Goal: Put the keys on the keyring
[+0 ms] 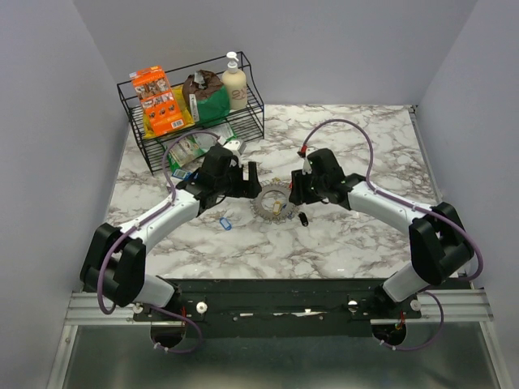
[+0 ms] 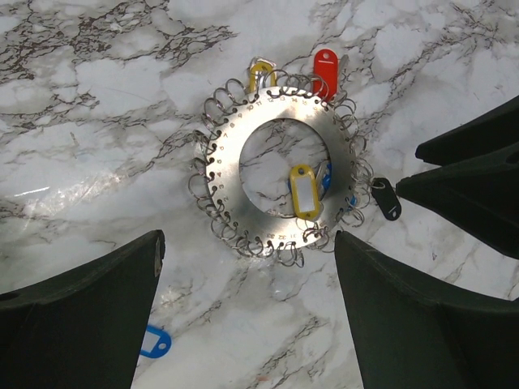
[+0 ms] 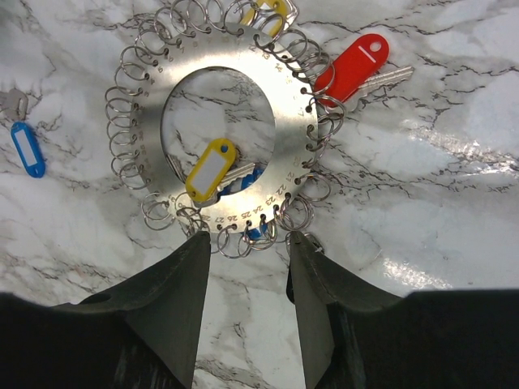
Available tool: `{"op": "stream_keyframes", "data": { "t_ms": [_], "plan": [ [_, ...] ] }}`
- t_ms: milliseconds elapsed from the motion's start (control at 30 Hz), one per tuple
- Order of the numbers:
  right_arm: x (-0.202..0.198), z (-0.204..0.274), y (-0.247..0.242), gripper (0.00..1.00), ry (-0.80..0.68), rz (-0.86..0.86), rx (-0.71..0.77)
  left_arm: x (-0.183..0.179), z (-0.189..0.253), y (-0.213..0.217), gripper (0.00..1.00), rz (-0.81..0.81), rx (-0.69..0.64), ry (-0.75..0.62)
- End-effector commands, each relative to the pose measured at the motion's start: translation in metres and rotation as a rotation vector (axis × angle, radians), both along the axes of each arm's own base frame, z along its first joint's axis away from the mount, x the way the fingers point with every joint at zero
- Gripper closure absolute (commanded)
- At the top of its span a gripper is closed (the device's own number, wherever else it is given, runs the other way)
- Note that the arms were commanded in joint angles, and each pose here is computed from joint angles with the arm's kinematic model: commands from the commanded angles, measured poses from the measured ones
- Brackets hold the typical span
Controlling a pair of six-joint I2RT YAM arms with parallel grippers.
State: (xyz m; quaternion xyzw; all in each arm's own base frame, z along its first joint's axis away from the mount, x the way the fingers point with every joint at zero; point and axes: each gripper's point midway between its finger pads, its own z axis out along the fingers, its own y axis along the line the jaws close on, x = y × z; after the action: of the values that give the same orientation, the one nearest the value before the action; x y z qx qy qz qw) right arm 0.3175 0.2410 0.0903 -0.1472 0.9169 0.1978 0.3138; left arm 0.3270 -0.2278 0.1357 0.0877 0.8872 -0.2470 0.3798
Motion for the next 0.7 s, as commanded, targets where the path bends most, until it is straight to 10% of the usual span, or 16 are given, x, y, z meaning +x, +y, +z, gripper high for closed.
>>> {"op": "stream_keyframes", "data": {
  "t_ms": [0,333,667],
  "plan": [
    [-0.004,0.006,-0.001,0.47,0.001,-0.002,0.049,0.017,0.005,-0.008,0.09,-0.021,0.019,-0.017],
    [-0.002,0.004,-0.026,0.45,0.047,-0.057,0.136,0.051,0.003,-0.030,0.20,-0.036,0.071,0.003],
    [-0.007,0.006,-0.049,0.23,0.069,-0.088,0.217,0.069,-0.013,-0.057,0.30,-0.071,0.090,0.064]
  ]
}}
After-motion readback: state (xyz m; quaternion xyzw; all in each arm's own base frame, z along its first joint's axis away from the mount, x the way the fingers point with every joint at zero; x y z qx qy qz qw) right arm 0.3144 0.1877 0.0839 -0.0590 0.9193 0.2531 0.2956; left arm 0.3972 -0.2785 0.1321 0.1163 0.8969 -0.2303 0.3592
